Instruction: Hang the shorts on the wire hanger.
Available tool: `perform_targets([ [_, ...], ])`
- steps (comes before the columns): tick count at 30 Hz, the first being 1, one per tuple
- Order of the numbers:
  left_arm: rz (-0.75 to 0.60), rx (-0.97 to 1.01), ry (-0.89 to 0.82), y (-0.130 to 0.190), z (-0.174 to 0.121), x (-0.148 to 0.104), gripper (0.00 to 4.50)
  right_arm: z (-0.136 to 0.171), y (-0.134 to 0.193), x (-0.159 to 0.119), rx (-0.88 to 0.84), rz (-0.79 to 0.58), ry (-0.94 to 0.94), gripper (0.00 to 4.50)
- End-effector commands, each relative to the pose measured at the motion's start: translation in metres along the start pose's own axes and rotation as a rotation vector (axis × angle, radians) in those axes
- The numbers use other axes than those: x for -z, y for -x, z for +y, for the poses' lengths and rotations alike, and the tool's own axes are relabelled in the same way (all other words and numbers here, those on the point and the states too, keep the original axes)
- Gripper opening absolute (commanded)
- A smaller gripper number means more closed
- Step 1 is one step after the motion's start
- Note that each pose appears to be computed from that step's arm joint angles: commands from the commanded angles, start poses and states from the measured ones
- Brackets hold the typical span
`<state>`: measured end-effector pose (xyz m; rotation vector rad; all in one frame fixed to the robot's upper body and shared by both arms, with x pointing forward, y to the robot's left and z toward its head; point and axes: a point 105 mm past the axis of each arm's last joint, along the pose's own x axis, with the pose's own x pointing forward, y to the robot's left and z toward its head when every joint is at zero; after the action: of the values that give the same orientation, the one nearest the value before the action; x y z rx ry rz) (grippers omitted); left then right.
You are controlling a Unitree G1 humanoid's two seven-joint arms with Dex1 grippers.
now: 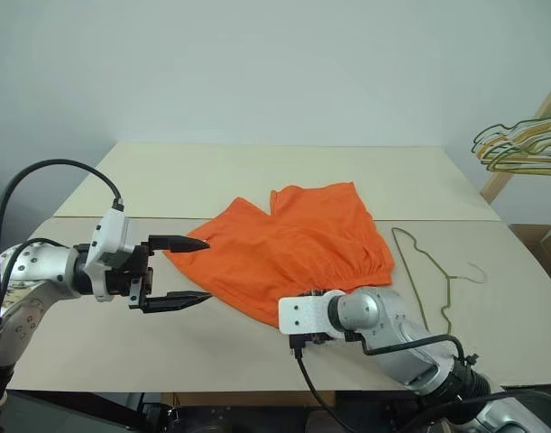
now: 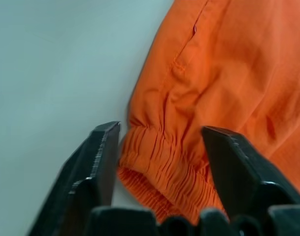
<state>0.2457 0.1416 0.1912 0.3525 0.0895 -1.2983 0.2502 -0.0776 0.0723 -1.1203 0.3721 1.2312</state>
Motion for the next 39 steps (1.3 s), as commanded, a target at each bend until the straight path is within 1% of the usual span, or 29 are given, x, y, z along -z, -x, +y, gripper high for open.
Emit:
perform_targets([
  [1,-0.005,-0.003,-0.042,0.000,0.000,-0.007,4.50,-0.007,0.005,-0.006,0.050,0.030,0.034,1.83],
  [3,-0.005,-0.006,-0.041,0.000,-0.001,-0.006,4.50,-0.007,0.008,-0.008,0.058,0.034,0.044,1.14],
  [6,0.000,-0.012,-0.041,-0.001,0.000,-0.004,4.50,-0.007,0.016,-0.002,0.065,0.058,0.065,0.05],
  [9,0.052,-0.027,-0.068,0.000,0.001,0.006,4.50,-0.005,0.028,0.007,0.072,0.095,0.082,0.02],
  [13,0.239,-0.056,-0.190,0.005,0.009,0.041,4.50,-0.005,0.051,0.019,0.097,0.124,0.109,0.02],
  [14,0.289,-0.063,-0.226,0.008,0.012,0.050,4.50,-0.005,0.056,0.019,0.094,0.116,0.102,0.02],
  [16,0.413,-0.060,-0.349,0.014,0.019,0.072,4.50,-0.004,0.065,0.019,0.098,0.086,0.092,0.02],
  [18,0.509,-0.039,-0.460,0.020,0.024,0.089,4.50,-0.004,0.070,0.018,0.099,0.064,0.080,0.02],
  [21,0.614,-0.052,-0.563,0.023,0.036,0.110,4.50,-0.006,0.075,0.018,0.105,0.047,0.082,0.02],
  [25,0.686,-0.081,-0.682,0.015,0.052,0.131,4.50,-0.006,0.079,0.017,0.112,0.033,0.082,0.02],
  [29,0.673,-0.108,-0.697,-0.002,0.063,0.141,4.50,-0.006,0.080,0.015,0.110,0.017,0.074,0.02],
  [32,0.649,-0.097,-0.696,-0.012,0.066,0.146,3.89,-0.007,0.082,0.016,0.116,0.022,0.071,0.00],
  [39,0.646,-0.137,-0.702,-0.023,0.084,0.152,1.50,-0.010,0.086,0.018,0.135,0.022,0.057,0.00],
])
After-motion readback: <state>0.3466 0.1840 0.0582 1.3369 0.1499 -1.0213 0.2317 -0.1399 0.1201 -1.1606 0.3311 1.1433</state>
